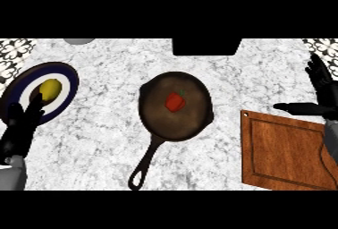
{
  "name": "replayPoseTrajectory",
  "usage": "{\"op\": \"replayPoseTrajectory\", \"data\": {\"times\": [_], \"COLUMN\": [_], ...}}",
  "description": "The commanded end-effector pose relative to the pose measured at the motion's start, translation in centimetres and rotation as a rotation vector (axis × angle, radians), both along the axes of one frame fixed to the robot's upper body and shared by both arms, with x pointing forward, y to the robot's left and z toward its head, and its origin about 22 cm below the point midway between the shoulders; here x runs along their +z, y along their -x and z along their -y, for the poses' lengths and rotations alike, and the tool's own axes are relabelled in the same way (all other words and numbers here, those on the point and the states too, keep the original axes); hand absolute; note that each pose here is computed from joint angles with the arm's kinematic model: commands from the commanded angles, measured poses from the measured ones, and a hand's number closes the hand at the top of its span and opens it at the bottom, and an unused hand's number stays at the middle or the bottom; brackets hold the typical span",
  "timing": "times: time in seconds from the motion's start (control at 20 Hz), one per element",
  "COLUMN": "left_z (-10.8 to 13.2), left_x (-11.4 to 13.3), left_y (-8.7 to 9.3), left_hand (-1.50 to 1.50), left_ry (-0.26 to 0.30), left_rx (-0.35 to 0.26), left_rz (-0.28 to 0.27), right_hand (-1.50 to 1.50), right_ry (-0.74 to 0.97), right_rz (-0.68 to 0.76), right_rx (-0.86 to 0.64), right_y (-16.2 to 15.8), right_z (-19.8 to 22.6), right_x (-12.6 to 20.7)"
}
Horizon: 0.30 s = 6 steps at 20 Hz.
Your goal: Pick the bell pepper from the cutting board and place it in the pan
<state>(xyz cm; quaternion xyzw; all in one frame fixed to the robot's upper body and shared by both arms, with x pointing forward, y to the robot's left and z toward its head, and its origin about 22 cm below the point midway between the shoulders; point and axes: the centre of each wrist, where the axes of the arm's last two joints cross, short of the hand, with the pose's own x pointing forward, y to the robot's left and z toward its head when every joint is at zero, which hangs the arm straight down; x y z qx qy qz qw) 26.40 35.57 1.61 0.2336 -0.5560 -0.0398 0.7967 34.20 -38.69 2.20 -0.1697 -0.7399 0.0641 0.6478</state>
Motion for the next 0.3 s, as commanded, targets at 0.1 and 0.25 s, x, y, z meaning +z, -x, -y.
{"op": "replayPoseTrajectory", "data": {"times": [0.1,0.25], "left_z": [0.4,0.6], "left_x": [0.6,-0.5], "left_y": [-1.8,0.4], "left_hand": [0.0,0.0], "left_ry": [-0.012,0.008], "left_rx": [-0.001,-0.004], "left_rz": [0.008,-0.006], "right_hand": [-1.5,-1.5], "right_ry": [0.01,0.03], "right_rz": [0.013,0.008], "right_rx": [0.024,0.034], "right_y": [2.6,5.8], "right_z": [3.8,8.9], "right_x": [1.5,3.4]}}
